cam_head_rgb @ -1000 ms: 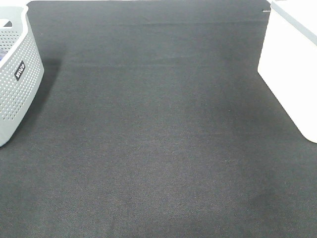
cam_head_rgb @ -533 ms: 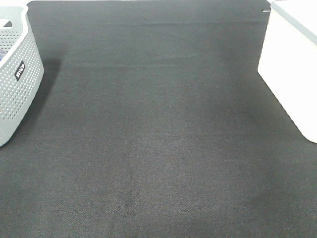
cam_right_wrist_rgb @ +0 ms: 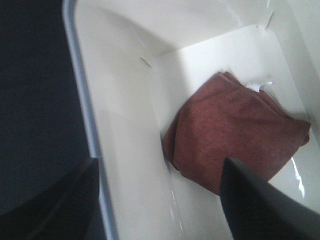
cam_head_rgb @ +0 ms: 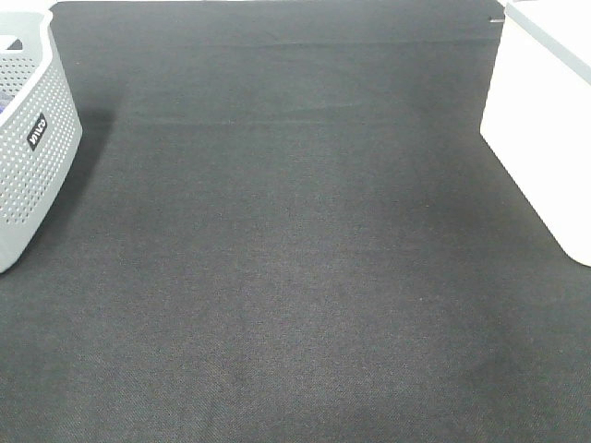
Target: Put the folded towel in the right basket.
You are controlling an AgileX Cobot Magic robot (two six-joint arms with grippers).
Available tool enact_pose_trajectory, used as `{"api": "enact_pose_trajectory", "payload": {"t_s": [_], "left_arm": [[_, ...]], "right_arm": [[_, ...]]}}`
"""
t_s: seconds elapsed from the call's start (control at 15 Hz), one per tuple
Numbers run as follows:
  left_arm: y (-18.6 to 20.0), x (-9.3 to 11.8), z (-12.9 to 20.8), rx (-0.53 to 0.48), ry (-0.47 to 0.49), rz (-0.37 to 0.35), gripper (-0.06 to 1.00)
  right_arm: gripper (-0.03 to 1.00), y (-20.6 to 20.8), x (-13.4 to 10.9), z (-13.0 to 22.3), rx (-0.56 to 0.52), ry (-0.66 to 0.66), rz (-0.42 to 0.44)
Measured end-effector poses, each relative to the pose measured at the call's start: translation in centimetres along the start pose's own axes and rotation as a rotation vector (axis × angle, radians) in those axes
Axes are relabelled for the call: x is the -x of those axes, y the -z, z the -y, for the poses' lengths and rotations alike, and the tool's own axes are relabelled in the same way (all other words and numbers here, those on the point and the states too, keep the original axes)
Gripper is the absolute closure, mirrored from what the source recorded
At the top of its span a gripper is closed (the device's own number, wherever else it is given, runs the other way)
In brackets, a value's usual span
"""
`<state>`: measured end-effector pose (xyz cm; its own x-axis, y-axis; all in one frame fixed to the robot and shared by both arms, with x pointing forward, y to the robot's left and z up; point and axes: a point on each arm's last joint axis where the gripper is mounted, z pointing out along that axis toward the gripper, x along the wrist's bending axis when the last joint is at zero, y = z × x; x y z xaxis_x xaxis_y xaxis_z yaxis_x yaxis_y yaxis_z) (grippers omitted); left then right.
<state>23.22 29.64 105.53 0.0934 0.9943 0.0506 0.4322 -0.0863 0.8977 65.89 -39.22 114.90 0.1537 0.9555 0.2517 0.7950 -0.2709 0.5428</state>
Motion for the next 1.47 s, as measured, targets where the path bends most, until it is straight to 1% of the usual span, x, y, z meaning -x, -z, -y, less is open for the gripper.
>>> {"api": "enact_pose_trajectory", "payload": {"t_s": [0.33, 0.4, 0.47, 0.6, 0.67, 0.73, 0.87, 0.93, 1.07, 1.13, 1.2, 1.27, 1.4, 1.47], "left_arm": [[0.0, 0.0, 0.0, 0.000, 0.000, 0.000, 0.07], [0.0, 0.0, 0.0, 0.000, 0.000, 0.000, 0.07], [0.0, 0.0, 0.0, 0.000, 0.000, 0.000, 0.07], [0.0, 0.0, 0.0, 0.000, 0.000, 0.000, 0.07], [0.0, 0.0, 0.0, 0.000, 0.000, 0.000, 0.07], [0.0, 0.0, 0.0, 0.000, 0.000, 0.000, 0.07], [0.0, 0.0, 0.0, 0.000, 0.000, 0.000, 0.07], [0.0, 0.0, 0.0, 0.000, 0.000, 0.000, 0.07], [0.0, 0.0, 0.0, 0.000, 0.000, 0.000, 0.07], [0.0, 0.0, 0.0, 0.000, 0.000, 0.000, 0.07], [0.0, 0.0, 0.0, 0.000, 0.000, 0.000, 0.07], [0.0, 0.0, 0.0, 0.000, 0.000, 0.000, 0.07], [0.0, 0.0, 0.0, 0.000, 0.000, 0.000, 0.07], [0.0, 0.0, 0.0, 0.000, 0.000, 0.000, 0.07]], "right_arm": [[0.31, 3.0, -7.9, 1.4, 0.047, 0.222, 0.006], [0.31, 3.7, -9.1, 2.1, 0.046, 0.253, 0.000], [0.31, 4.7, -9.7, 3.0, 0.044, 0.270, -0.005], [0.31, 6.5, -9.4, 5.2, 0.022, 0.272, 0.004], [0.31, 7.2, -8.9, 6.5, 0.003, 0.278, 0.030], [0.31, 7.8, -8.1, 9.0, -0.041, 0.286, 0.069], [0.31, 8.9, -7.1, 12.6, -0.087, 0.286, 0.087], [0.31, 8.9, -7.1, 12.6, -0.087, 0.286, 0.087], [0.31, 9.5, -6.1, 16.6, -0.144, 0.285, 0.103], [0.31, 10.0, -5.1, 20.3, -0.180, 0.285, 0.114], [0.31, 10.0, -5.1, 20.3, -0.180, 0.285, 0.114], [0.31, 9.9, -4.6, 22.2, -0.209, 0.283, 0.118], [0.31, 10.2, -3.7, 25.8, -0.233, 0.281, 0.121], [0.31, 10.7, -3.1, 28.2, -0.228, 0.281, 0.121]]}}
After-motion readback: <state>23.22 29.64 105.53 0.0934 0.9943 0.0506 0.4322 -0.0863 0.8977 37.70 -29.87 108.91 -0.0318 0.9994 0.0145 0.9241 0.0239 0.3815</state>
